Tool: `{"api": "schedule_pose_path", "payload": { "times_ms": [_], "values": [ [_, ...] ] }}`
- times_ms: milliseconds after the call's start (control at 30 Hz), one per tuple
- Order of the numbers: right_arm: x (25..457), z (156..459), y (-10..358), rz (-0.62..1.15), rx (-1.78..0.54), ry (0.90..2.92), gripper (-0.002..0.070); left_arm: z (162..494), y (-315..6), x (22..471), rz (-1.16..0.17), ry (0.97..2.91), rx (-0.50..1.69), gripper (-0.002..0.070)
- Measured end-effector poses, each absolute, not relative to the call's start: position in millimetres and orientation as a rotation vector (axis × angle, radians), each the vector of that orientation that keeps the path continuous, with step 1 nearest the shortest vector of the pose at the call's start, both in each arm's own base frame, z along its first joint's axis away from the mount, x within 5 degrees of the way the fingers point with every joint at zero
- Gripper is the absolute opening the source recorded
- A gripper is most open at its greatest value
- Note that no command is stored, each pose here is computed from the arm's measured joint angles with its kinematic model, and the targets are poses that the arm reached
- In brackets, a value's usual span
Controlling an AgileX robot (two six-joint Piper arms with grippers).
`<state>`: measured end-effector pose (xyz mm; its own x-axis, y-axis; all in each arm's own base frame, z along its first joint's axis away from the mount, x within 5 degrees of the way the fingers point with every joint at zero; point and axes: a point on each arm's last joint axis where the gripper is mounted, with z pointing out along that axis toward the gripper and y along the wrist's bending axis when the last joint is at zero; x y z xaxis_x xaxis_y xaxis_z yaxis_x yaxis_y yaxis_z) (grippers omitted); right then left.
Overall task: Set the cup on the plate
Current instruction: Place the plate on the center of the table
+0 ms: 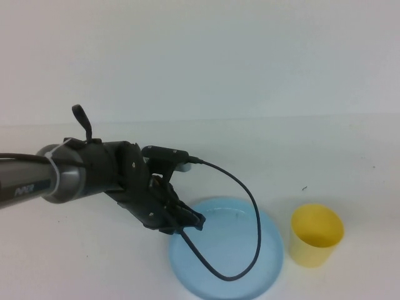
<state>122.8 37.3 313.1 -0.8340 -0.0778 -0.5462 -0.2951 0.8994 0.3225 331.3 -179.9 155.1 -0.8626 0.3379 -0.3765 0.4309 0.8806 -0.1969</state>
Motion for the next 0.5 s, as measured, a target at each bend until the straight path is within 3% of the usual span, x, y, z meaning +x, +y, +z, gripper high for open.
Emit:
{"api": "schedule_pose_path", "payload": {
  "times_ms": [67, 267, 400, 500],
  "values": [
    [125, 313, 38, 0.546, -0.269, 2.519, 0.0388, 153, -180, 332, -0.393, 2.718, 0.585, 0.0071],
    [141, 305, 39, 0.561, -0.331, 2.541, 0.0391, 159, -184, 337, -0.413, 2.709, 0.575, 0.035],
    [157, 300, 42, 0.603, -0.378, 2.503, 0.0392, 177, -185, 341, -0.384, 2.7, 0.637, 0.0391],
    [172, 298, 46, 0.608, -0.424, 2.498, 0.0391, 209, -176, 339, -0.273, 2.629, 0.691, 0.0385]
  ]
}}
